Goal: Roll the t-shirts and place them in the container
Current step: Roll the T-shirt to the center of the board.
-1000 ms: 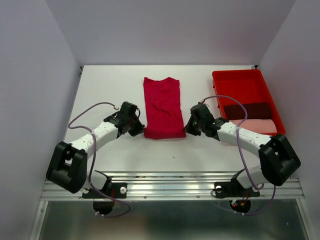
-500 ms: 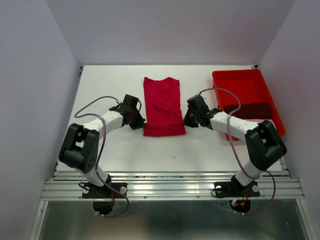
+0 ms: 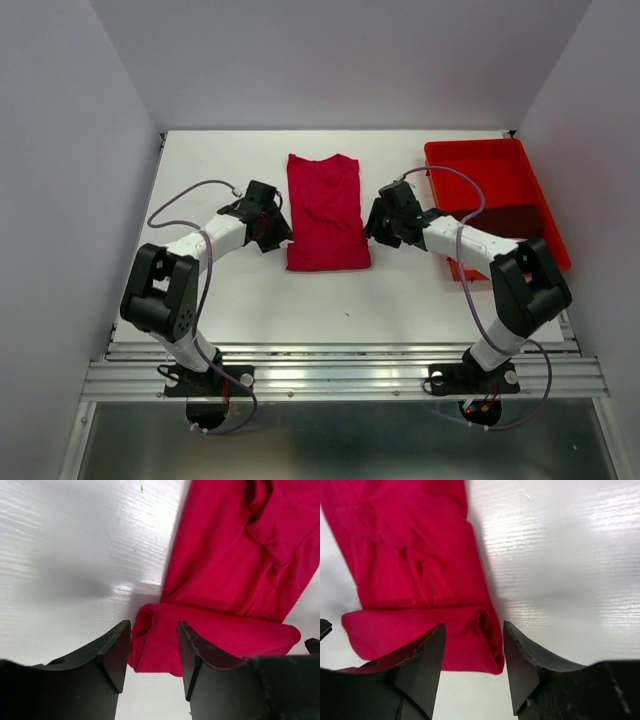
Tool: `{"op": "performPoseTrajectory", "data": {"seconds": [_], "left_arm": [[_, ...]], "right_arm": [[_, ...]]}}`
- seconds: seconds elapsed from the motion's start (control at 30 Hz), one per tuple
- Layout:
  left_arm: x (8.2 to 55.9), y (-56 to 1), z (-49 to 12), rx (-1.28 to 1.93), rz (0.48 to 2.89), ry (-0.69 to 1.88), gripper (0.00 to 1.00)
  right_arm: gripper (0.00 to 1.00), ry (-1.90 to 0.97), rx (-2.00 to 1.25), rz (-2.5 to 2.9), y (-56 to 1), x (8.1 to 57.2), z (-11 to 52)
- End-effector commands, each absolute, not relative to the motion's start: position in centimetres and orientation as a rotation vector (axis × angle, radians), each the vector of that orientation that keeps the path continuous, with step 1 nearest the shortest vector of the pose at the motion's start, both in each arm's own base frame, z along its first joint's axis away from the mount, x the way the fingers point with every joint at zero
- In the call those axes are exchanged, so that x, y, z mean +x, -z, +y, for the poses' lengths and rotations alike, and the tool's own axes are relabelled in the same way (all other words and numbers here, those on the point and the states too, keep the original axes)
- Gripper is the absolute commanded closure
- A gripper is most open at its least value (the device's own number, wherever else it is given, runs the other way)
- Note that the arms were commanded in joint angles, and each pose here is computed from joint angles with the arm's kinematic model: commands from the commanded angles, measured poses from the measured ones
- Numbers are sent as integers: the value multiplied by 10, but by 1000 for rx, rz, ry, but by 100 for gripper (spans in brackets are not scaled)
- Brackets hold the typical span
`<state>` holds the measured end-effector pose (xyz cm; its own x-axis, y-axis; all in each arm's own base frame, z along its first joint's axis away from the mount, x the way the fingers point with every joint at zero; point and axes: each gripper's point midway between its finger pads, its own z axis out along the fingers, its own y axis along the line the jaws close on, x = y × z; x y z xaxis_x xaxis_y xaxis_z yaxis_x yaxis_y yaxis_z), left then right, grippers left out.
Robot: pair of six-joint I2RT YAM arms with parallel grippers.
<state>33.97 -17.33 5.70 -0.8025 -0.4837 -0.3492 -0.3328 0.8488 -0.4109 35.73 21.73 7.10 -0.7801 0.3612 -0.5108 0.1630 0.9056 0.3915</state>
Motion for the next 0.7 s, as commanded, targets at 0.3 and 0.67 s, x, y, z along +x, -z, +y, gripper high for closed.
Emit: {"op": "performPoseTrajectory", "data": {"seconds": [0.3,0.67], "left_arm": [[327,-115,-210,-435,2450,525,100],[341,-68,-227,-379,2519,520,100]], "right_arm": [[98,-597,216,2415,-111,339,254],[99,-439,287,2485,-57,356,248]]}}
